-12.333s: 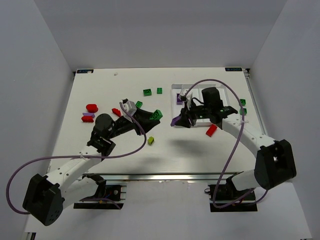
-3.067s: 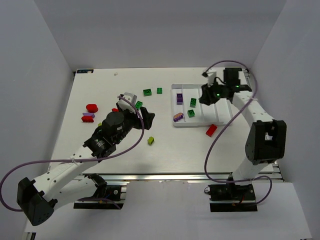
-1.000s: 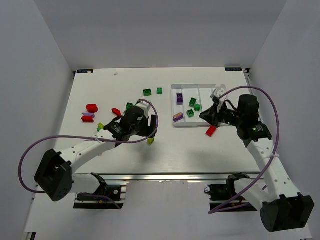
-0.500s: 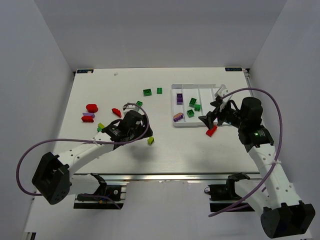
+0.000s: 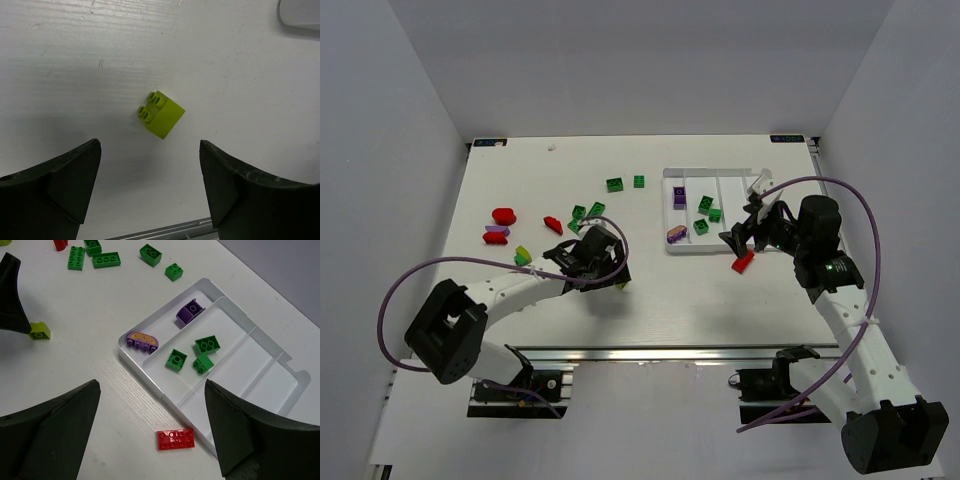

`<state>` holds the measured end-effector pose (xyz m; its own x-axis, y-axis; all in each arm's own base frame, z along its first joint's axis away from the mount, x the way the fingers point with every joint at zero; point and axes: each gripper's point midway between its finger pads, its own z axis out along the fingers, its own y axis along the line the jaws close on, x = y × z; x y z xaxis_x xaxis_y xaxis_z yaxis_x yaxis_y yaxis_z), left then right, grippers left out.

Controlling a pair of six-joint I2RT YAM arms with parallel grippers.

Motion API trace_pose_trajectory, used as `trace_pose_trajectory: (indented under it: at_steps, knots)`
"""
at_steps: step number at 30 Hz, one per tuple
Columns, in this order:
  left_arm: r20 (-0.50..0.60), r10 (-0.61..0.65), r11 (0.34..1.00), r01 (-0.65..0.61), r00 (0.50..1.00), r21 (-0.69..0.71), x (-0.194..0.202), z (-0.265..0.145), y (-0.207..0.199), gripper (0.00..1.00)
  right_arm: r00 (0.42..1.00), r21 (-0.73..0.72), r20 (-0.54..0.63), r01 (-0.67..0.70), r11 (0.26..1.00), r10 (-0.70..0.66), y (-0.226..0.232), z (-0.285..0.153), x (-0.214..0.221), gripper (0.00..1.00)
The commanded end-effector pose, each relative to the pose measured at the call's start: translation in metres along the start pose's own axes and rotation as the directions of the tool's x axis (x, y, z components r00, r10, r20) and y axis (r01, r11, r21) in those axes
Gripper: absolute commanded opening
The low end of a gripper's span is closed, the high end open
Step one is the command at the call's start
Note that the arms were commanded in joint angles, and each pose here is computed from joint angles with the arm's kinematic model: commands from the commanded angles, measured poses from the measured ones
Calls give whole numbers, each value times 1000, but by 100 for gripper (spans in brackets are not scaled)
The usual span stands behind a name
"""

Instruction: Sort the legos into containers by color

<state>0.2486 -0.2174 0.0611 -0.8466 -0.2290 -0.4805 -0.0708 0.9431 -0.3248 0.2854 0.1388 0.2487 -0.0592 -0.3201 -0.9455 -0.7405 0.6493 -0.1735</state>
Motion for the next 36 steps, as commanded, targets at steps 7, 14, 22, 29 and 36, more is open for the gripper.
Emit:
trace_pose_trajectory:
  at_steps: [7, 14, 22, 29, 36]
  knots:
    - [12, 15, 1000, -15, 1000, 4, -3, 12, -15, 88, 997, 53, 46, 60, 997, -62, -9, -3, -12, 90]
    - [16, 94, 993, -93, 995, -69, -5, 27, -14, 85, 997, 47, 43, 57, 997, -59, -9, -1, -11, 89]
    - [54, 101, 989, -95, 993, -113, -12, 26, -17, 84, 997, 44, 47, 59, 997, -61, -8, -2, -12, 89]
    - [34, 160, 971, -152, 986, -185, -6, 31, -10, 78, 997, 43, 50, 60, 997, -63, -7, -2, -13, 89]
    - [38, 205, 952, -191, 978, -238, -7, 35, -12, 75, 997, 44, 52, 61, 997, -63, -8, -3, -13, 89]
